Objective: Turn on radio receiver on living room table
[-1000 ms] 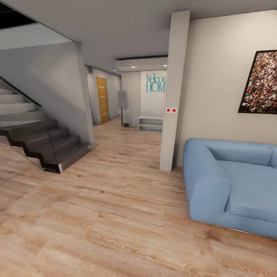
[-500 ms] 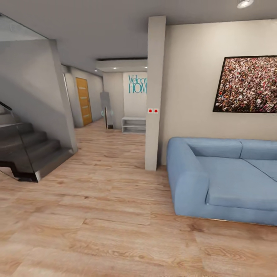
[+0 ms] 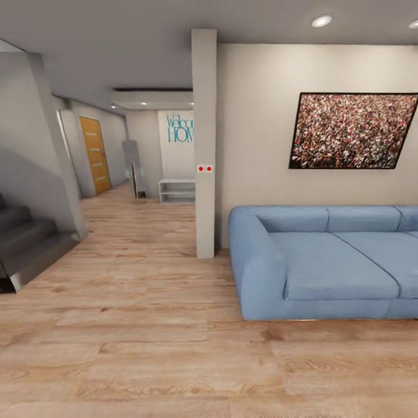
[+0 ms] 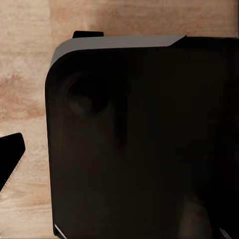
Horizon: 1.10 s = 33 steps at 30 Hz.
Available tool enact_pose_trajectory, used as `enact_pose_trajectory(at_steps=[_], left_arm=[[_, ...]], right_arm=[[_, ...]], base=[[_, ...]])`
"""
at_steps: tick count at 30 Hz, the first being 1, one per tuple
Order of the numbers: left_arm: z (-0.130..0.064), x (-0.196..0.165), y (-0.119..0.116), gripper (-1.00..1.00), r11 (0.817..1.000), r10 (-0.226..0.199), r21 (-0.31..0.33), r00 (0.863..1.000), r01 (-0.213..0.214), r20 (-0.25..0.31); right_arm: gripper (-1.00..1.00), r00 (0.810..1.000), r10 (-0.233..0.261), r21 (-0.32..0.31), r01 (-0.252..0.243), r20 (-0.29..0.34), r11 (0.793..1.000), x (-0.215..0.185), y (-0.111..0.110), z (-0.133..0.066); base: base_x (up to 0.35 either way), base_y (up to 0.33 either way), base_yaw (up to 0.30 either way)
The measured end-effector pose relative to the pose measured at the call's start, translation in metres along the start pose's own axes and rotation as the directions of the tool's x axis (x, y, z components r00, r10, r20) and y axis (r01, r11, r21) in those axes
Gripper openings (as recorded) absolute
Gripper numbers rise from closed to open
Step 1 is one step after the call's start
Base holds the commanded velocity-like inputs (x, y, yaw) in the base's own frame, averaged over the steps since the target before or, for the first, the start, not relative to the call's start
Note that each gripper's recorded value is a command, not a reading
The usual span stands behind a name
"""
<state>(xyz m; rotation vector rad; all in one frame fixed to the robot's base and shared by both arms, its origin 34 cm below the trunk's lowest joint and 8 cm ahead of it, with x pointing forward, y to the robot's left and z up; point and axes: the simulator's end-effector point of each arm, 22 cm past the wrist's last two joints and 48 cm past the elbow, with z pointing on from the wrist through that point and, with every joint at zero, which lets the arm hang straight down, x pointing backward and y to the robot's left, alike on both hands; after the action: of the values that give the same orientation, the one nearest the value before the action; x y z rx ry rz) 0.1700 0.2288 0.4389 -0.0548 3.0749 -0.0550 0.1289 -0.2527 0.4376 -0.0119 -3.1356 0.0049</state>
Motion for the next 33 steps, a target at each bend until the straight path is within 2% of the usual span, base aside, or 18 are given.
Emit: enact_pose_trajectory(at_steps=[33], left_arm=[[-0.0001, -0.0066, -0.0002, 1.0, 1.0, 0.0, 0.001, 1.0, 0.0, 0.017]], right_arm=[[1.0, 1.0, 0.0, 0.0, 0.0, 0.017, 1.0, -0.0067, 0.0001, 0.0001]], base=[[0.0, 0.0, -0.286]])
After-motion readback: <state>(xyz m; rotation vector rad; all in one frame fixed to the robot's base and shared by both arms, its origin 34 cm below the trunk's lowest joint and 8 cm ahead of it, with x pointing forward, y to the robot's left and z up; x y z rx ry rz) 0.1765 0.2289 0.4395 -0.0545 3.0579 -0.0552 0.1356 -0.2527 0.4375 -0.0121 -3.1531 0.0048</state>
